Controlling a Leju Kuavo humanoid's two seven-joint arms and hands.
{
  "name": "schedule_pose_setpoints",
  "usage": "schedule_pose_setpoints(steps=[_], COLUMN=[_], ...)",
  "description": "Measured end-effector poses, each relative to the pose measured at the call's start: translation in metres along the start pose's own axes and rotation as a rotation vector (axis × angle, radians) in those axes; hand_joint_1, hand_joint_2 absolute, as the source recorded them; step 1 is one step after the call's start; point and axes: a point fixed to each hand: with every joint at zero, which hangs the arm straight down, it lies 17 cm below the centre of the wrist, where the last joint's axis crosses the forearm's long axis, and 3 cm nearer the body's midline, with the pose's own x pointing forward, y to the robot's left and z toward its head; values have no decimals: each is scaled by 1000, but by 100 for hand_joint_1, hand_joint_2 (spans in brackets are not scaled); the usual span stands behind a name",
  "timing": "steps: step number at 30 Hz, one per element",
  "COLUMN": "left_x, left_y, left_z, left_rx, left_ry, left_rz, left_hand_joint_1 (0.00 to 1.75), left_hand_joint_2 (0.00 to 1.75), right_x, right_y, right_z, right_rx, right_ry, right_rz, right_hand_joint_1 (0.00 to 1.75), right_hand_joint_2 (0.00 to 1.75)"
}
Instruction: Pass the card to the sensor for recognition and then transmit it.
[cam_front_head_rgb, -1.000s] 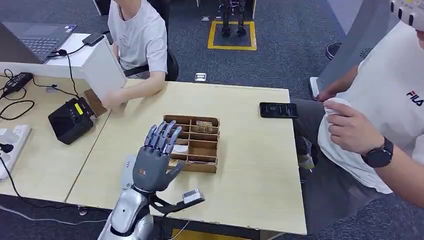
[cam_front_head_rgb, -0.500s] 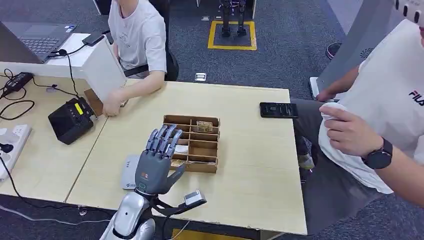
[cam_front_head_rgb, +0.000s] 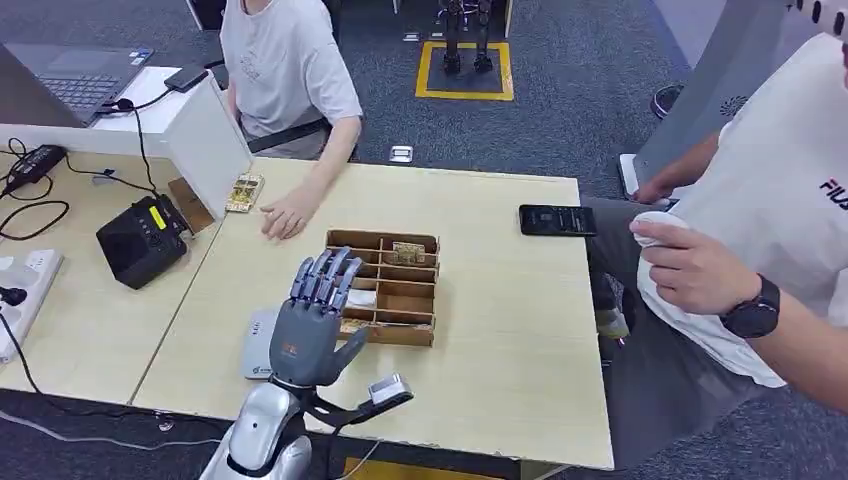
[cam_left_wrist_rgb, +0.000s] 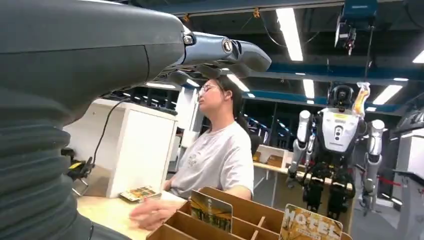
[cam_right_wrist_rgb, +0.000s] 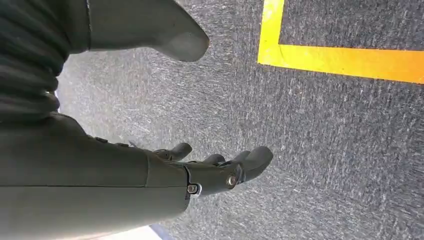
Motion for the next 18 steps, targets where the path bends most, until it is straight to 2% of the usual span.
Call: schedule_pose_setpoints(steps=[18], left_x=[-22], left_y=[-3], left_z=[-2], left_rx=[-11], left_ry=[78], left_rz=[-24], left_hand_joint_1=[0], left_hand_joint_2=[175], right_x=[3], right_y=[4], right_z=[1], right_rx=[5], right_ry=[-10], right_rz=[2], right_hand_joint_1=[0], right_hand_joint_2=[175])
